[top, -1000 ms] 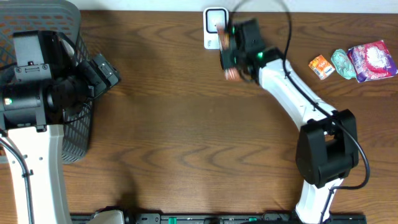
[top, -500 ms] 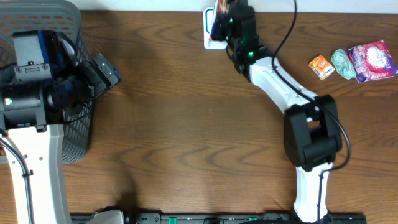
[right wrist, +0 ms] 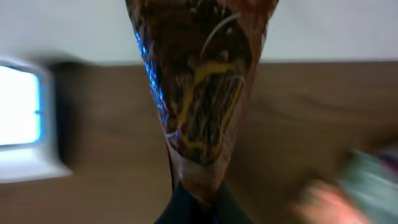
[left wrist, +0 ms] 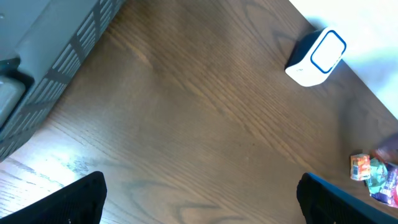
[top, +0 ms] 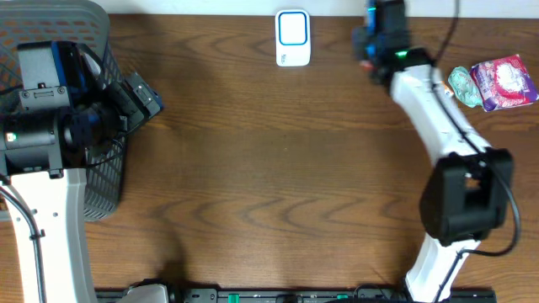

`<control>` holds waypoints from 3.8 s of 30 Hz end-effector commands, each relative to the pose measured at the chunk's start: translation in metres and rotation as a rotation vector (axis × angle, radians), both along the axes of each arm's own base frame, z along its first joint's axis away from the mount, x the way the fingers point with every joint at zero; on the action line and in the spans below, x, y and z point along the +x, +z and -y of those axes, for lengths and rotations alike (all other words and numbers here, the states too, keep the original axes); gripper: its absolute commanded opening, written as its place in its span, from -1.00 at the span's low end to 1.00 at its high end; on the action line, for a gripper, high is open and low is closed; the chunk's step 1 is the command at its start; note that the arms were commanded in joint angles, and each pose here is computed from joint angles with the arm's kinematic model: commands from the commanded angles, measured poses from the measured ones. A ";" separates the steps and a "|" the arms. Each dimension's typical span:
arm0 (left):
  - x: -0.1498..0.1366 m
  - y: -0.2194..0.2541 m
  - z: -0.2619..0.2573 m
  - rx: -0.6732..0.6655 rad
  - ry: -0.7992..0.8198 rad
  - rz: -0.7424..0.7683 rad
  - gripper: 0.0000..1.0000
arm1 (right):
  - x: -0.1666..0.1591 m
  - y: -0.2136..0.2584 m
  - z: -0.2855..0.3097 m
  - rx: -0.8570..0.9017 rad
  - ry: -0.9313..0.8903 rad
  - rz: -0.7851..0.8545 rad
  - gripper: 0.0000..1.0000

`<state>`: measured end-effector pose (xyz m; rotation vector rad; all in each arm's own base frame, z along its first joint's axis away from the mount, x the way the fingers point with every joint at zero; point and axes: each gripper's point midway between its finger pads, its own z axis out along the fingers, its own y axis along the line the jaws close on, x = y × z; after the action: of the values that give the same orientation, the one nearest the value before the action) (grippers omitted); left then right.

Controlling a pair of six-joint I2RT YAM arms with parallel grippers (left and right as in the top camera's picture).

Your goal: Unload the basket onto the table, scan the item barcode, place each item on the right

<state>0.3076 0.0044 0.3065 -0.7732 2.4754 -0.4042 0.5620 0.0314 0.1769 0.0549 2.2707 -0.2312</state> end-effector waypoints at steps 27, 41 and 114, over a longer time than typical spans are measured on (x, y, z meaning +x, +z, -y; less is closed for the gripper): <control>-0.001 0.001 -0.003 0.014 0.002 0.002 0.96 | -0.103 0.083 0.064 0.306 -0.168 -0.074 0.99; -0.001 0.001 -0.003 0.014 0.002 0.002 0.95 | -0.245 0.121 -0.003 0.299 -0.008 -0.123 0.99; -0.001 0.001 -0.003 0.014 0.002 0.002 0.96 | -0.336 0.068 0.012 0.310 0.145 0.340 0.98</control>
<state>0.3075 0.0047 0.3065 -0.7741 2.4750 -0.4039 0.2305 0.0193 0.2529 0.1190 1.9988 0.1987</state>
